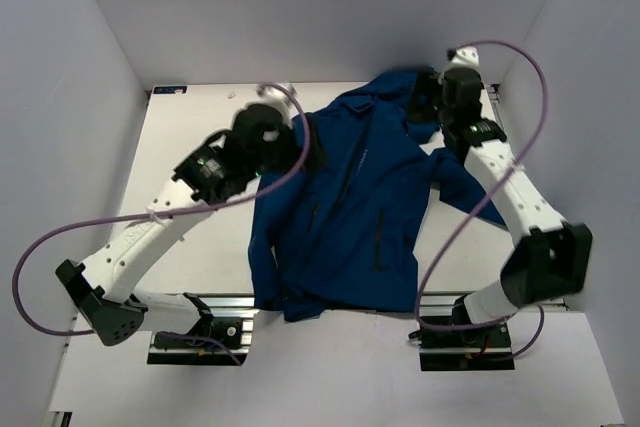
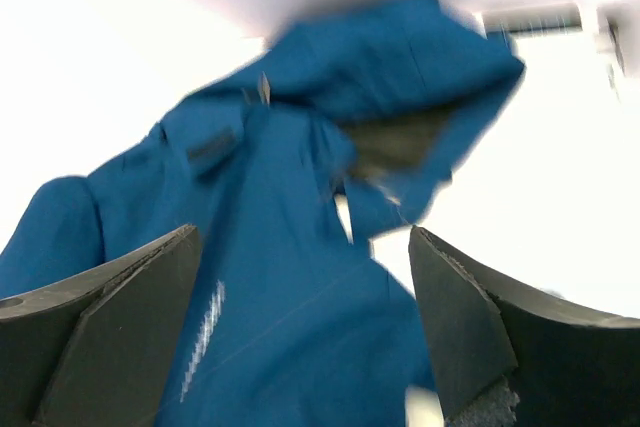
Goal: Zip up the jacket
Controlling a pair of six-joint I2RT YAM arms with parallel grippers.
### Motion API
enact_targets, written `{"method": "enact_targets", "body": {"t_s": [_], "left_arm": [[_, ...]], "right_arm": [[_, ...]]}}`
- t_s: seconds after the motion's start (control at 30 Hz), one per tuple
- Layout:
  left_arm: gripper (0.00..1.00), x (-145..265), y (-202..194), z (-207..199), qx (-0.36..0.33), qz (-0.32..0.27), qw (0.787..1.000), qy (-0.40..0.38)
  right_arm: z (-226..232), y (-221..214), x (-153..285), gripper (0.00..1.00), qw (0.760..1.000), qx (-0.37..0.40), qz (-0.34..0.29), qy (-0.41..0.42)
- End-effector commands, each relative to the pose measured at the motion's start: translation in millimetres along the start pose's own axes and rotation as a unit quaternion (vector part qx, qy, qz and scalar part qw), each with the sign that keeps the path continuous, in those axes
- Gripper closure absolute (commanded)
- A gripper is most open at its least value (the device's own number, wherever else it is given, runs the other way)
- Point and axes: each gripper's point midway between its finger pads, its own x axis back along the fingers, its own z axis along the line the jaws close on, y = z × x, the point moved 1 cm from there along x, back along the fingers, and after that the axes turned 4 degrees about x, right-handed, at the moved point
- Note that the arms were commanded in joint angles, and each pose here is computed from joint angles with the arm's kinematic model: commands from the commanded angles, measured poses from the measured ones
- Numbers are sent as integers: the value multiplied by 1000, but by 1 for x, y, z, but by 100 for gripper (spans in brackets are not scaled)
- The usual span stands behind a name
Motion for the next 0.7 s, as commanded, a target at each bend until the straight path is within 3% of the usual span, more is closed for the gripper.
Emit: {"method": "enact_targets", "body": {"t_s": [0.0, 0.03, 0.1, 0.13, 0.23, 0.33, 0.47, 0.67], "left_arm": [[2, -3, 72, 50, -2, -118, 989, 88], [2, -5, 86, 82, 25, -125, 985, 113], [2, -16, 89, 125, 59, -118, 981, 141], [2, -12, 97, 167, 94, -126, 973, 170], [2, 5, 82, 249, 168, -137, 949, 231], [2, 33, 61, 297, 214, -174, 917, 288], [2, 53, 52, 302, 213, -217, 900, 312], [2, 71, 60, 285, 189, -271, 903, 275]], "right_arm": [[-22, -44, 45, 11, 995, -64, 58, -48], [-27, -73, 55, 11, 992, -68, 86, -56], [-32, -74, 86, 11, 991, -97, 69, -57], [-33, -78, 95, 11, 991, -103, 67, -56], [-44, -89, 129, 11, 991, -116, 36, -60], [-53, -81, 164, 11, 986, -152, -20, -62], [-62, -85, 179, 11, 985, -151, -45, -71], [-73, -99, 183, 11, 984, -146, -28, -102]]}}
